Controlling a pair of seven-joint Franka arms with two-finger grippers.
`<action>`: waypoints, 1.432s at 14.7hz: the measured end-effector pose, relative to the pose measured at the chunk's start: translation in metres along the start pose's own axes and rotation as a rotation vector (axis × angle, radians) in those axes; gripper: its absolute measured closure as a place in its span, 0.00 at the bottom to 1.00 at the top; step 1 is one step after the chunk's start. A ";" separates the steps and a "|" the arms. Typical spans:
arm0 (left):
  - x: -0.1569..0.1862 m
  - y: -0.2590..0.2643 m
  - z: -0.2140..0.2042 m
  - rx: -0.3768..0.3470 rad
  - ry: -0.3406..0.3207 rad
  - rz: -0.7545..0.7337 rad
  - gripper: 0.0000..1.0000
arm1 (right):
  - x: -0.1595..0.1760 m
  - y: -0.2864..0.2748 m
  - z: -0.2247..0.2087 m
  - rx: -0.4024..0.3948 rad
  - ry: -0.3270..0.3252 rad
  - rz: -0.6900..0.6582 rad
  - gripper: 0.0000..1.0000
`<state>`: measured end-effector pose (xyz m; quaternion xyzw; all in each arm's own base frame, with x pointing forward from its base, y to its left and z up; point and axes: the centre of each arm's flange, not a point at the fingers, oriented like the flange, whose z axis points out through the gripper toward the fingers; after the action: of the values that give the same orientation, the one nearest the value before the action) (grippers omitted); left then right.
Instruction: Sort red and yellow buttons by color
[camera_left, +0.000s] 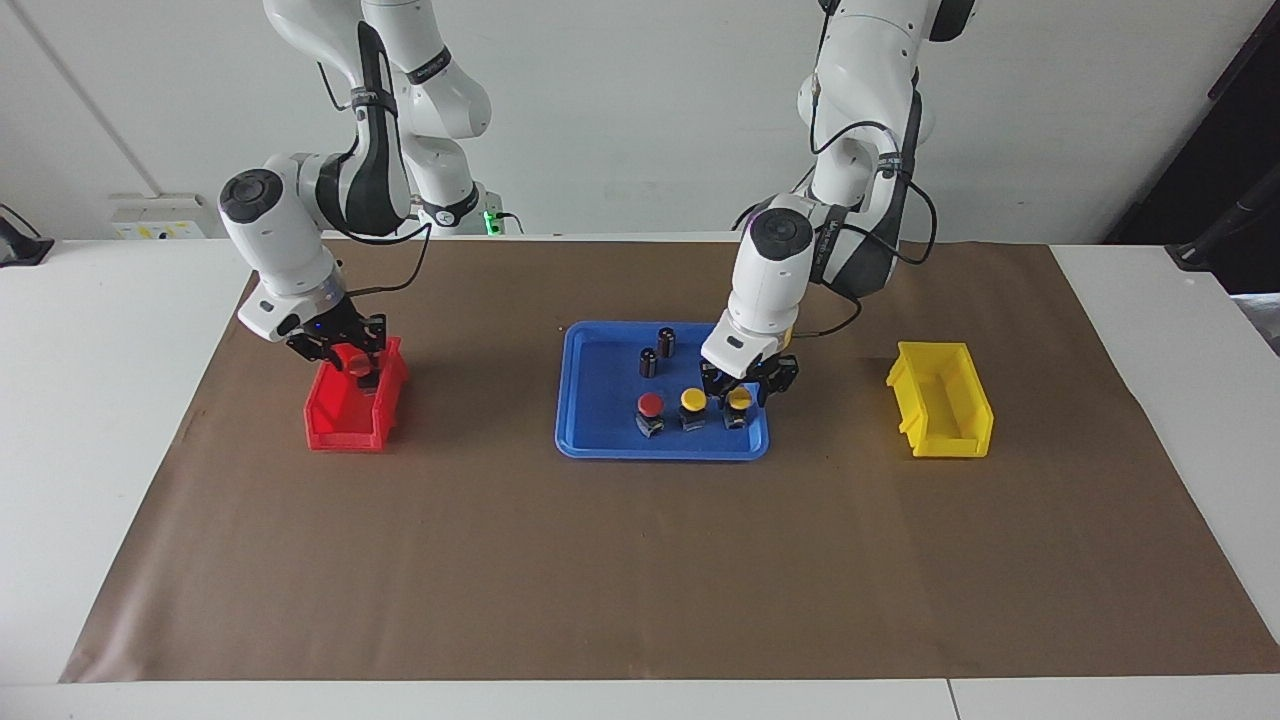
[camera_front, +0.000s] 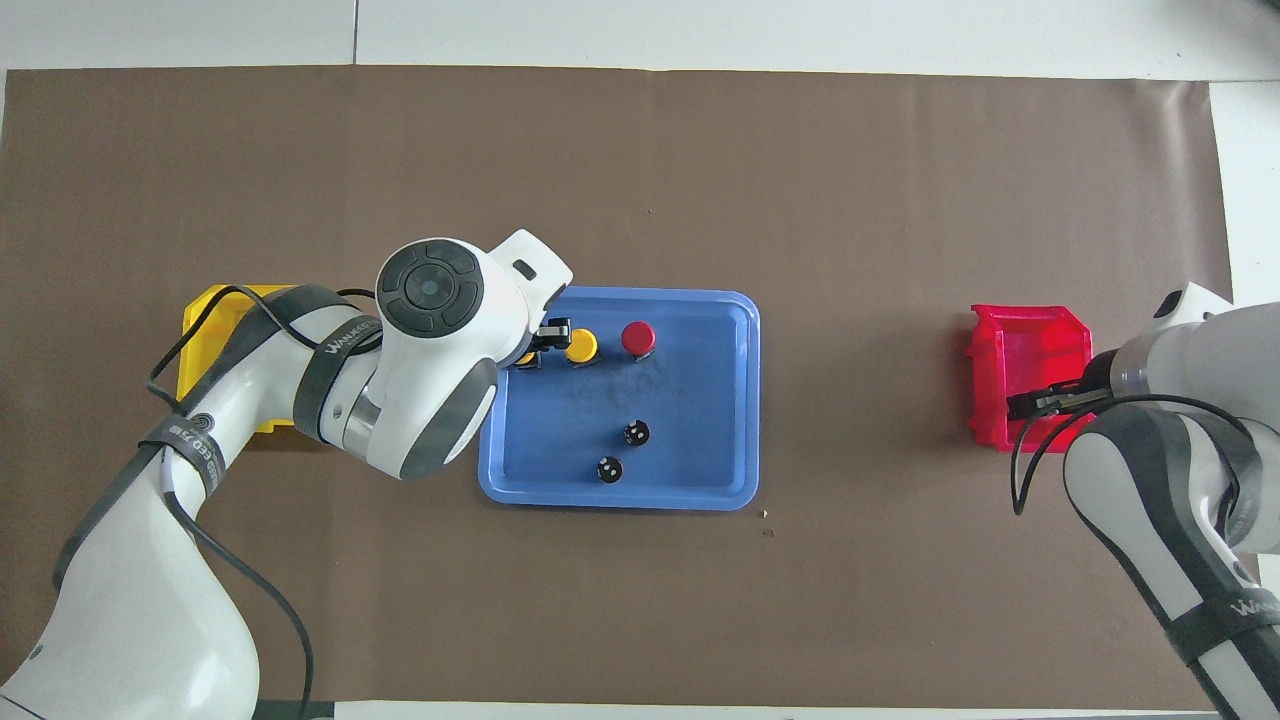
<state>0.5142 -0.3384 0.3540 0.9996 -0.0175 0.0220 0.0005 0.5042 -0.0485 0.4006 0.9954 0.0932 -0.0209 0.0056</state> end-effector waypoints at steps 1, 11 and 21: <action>0.000 0.000 0.001 0.001 -0.001 -0.019 0.59 | 0.012 -0.007 -0.028 -0.002 0.002 -0.018 0.27; 0.032 -0.070 -0.104 0.059 -0.097 -0.015 0.59 | 0.110 -0.177 -0.115 0.025 0.068 0.159 0.03; 0.065 -0.304 -0.120 0.021 -0.158 0.183 0.59 | 0.171 -0.423 -0.006 0.043 0.128 0.278 0.04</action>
<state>0.5845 -0.0370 0.4769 0.9924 -0.1084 -0.0566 -0.0131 0.5937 0.3991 0.3965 0.9979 -0.0457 0.0418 -0.0187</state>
